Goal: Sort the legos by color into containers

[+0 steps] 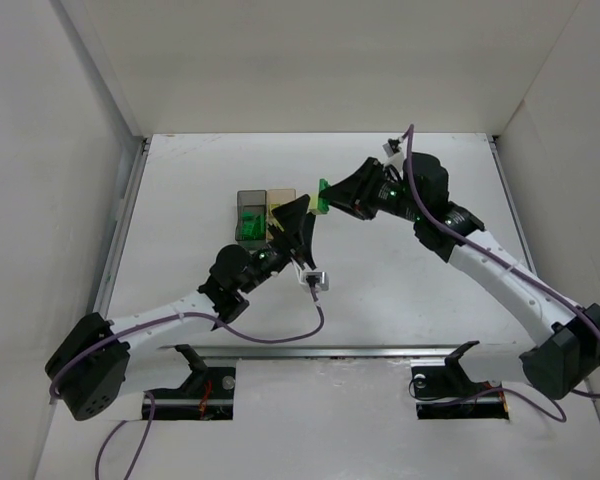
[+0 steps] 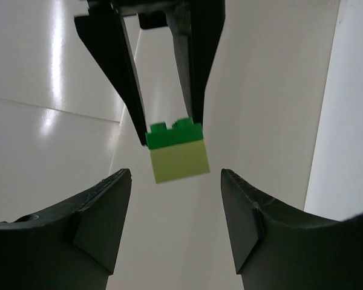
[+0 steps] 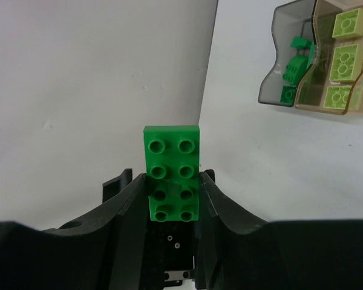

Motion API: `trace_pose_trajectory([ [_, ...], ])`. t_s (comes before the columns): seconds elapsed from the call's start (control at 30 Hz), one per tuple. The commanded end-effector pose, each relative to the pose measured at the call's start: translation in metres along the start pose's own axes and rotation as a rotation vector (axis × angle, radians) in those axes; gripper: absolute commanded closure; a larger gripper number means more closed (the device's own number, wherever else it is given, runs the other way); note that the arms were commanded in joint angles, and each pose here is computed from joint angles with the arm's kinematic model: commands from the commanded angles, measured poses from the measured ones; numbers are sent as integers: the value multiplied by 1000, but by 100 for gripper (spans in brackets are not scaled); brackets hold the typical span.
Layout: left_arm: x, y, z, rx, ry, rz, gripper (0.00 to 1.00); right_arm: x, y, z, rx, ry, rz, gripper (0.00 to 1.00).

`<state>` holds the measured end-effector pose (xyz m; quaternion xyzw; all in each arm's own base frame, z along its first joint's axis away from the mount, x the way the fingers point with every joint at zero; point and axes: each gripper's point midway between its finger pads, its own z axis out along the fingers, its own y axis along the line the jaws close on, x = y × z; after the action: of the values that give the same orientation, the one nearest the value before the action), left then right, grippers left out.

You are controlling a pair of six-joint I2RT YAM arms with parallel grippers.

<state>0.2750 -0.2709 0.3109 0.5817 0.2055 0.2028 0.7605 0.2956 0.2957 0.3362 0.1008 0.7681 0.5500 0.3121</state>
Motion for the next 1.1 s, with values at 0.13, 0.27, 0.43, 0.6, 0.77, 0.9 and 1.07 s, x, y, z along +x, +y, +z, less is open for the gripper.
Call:
trace_pose_trajectory([
  [0.13,-19,48,8,-140,-75,36,47,0,18,9,-50,-5,-50,100],
  [0.27,-22,50,8,-148,-86,39,65,4,16,13,-45,9,-39,100],
  [0.43,-21,49,10,-148,-86,39,91,8,19,18,-50,28,-40,100],
  [0.6,-17,43,7,-128,-61,33,100,6,10,21,-31,26,-32,100],
  [0.77,-4,24,1,-52,12,-41,100,-15,-24,8,36,-41,-2,100],
  [0.9,2,13,-8,-11,50,-68,100,-35,-37,-11,59,-116,-1,100],
  [1.07,12,4,-14,9,109,-103,100,-36,-51,-14,100,-115,11,100],
])
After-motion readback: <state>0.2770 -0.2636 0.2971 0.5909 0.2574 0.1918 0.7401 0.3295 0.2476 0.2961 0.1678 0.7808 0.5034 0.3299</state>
